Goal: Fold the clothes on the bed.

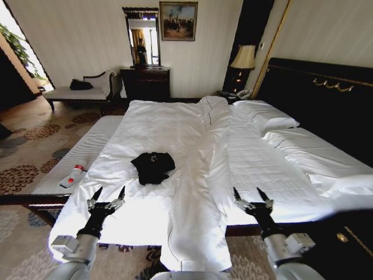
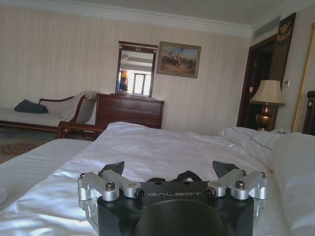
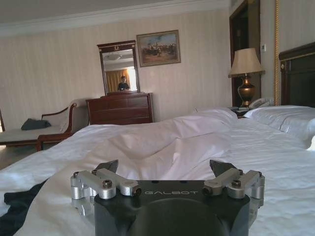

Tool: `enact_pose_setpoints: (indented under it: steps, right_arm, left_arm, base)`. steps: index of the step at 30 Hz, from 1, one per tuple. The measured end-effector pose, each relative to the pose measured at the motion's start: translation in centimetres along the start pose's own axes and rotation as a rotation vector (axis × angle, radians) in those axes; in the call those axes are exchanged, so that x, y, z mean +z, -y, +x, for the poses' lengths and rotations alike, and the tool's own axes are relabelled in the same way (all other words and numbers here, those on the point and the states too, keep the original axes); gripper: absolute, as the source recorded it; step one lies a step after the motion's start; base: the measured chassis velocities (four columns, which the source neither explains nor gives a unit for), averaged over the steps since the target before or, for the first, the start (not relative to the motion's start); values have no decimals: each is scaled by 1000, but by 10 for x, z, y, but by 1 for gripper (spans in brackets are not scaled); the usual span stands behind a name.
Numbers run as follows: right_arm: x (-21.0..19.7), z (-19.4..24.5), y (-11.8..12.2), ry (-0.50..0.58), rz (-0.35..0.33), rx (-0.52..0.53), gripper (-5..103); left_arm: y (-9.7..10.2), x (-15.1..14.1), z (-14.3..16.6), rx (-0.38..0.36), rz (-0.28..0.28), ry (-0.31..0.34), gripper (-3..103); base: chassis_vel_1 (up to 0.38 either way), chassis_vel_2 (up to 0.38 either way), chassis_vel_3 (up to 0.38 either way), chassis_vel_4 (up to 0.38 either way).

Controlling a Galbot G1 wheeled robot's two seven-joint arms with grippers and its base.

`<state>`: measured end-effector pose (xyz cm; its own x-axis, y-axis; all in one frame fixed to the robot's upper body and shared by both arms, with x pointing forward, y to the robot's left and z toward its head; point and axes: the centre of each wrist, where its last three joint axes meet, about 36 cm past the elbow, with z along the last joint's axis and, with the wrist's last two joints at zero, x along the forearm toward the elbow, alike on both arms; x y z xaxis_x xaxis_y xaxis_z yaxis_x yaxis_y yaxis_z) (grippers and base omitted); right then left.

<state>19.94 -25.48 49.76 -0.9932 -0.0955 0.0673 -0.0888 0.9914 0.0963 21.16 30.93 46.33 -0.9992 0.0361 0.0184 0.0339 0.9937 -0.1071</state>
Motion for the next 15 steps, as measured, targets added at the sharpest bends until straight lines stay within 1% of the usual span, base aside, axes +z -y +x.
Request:
enact_pose_setpoints:
  steps: [4,12,15]
  right_arm:
    - [8,-3,6,-6,36,22,100]
    - [16,-5,10,-18,43,32,100]
    - [15,-6,11,-15,37,33,100]
  left_arm:
    - [-1,-1,-1,5,-1,2,100]
    - [1,0,-1,7,5,0,100]
    - [1,0,-1,7,5,0,100]
  base:
    - [0,0,0,0]
    - [0,0,0,0]
    - [52,63,-60,-56]
